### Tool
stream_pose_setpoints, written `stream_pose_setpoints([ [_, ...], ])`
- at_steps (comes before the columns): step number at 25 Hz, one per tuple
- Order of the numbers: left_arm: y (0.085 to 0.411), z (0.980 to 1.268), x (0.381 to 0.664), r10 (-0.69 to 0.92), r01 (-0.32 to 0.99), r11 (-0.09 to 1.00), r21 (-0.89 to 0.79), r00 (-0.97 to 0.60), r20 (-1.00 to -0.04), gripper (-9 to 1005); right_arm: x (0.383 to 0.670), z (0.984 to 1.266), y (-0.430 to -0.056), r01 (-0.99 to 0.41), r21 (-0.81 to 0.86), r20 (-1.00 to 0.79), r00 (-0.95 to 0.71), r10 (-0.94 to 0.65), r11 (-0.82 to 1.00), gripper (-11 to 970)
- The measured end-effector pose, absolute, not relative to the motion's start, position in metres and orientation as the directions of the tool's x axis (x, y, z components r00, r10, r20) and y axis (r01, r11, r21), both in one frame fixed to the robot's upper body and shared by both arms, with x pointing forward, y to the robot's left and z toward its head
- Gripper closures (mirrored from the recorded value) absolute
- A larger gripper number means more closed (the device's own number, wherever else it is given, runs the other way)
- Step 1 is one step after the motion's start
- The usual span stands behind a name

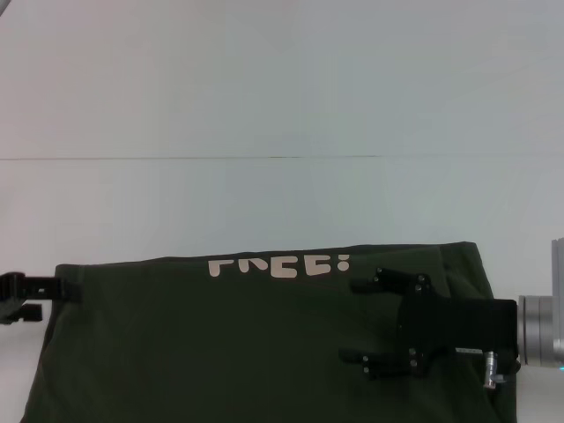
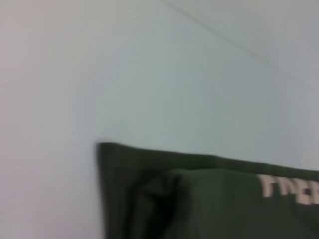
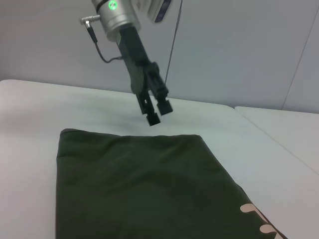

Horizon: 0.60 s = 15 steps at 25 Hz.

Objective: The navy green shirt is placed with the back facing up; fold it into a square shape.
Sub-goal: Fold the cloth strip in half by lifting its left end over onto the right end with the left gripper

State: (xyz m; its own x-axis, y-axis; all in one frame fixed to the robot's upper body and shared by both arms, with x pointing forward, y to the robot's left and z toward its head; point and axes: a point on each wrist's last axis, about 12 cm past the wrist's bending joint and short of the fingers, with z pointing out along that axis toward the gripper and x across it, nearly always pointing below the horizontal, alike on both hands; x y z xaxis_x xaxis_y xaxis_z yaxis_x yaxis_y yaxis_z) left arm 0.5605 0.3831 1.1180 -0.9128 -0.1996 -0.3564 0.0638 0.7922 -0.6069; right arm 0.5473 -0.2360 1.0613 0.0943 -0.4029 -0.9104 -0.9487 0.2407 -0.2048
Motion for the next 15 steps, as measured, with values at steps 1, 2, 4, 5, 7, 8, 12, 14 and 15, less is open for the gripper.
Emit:
stream_pose_setpoints([
  [1,0.382,1.120,0.561,-0.200,0.072,0.781,-0.620,-0.912,-0.358,103,0.547,1.061,-0.236,-0.949,-0.205,-0.910,0.094,-0.403,0.241,40],
  [2,0.380,1.122,0.561,-0.197,0.084,0.768,-0.635,-0.912,-0.359,103,0.547,1.061,-0.236,-0.949,-0.205,-0.911,0.094,-0.403,0.241,40],
  [4,0.376,1.123,0.563,-0.189,0.094,0.757,-0.646,-0.915,-0.355,103,0.547,1.061,-0.236,-0.949,-0.205,-0.911,0.094,-0.402,0.242,40],
  [5,0.374,1.123,0.563,-0.185,0.097,0.755,-0.649,-0.918,-0.352,103,0.547,1.061,-0.236,-0.949,-0.205,-0.911,0.094,-0.402,0.242,40],
  [7,0.371,1.120,0.565,-0.179,0.097,0.757,-0.647,-0.921,-0.347,103,0.547,1.061,-0.236,-0.949,-0.205,-0.911,0.094,-0.402,0.242,39],
  [8,0.370,1.118,0.566,-0.178,0.096,0.758,-0.645,-0.921,-0.346,103,0.547,1.061,-0.236,-0.949,-0.205,-0.911,0.094,-0.402,0.242,39],
  [12,0.364,1.110,0.569,-0.171,0.091,0.774,-0.627,-0.923,-0.345,103,0.548,1.062,-0.235,-0.949,-0.205,-0.911,0.095,-0.401,0.241,39],
  [14,0.361,1.106,0.570,-0.167,0.087,0.780,-0.620,-0.925,-0.341,103,0.548,1.062,-0.235,-0.949,-0.205,-0.911,0.095,-0.401,0.241,39],
  [15,0.361,1.104,0.570,-0.169,0.084,0.782,-0.618,-0.926,-0.339,103,0.548,1.062,-0.235,-0.949,-0.204,-0.911,0.095,-0.400,0.241,39],
])
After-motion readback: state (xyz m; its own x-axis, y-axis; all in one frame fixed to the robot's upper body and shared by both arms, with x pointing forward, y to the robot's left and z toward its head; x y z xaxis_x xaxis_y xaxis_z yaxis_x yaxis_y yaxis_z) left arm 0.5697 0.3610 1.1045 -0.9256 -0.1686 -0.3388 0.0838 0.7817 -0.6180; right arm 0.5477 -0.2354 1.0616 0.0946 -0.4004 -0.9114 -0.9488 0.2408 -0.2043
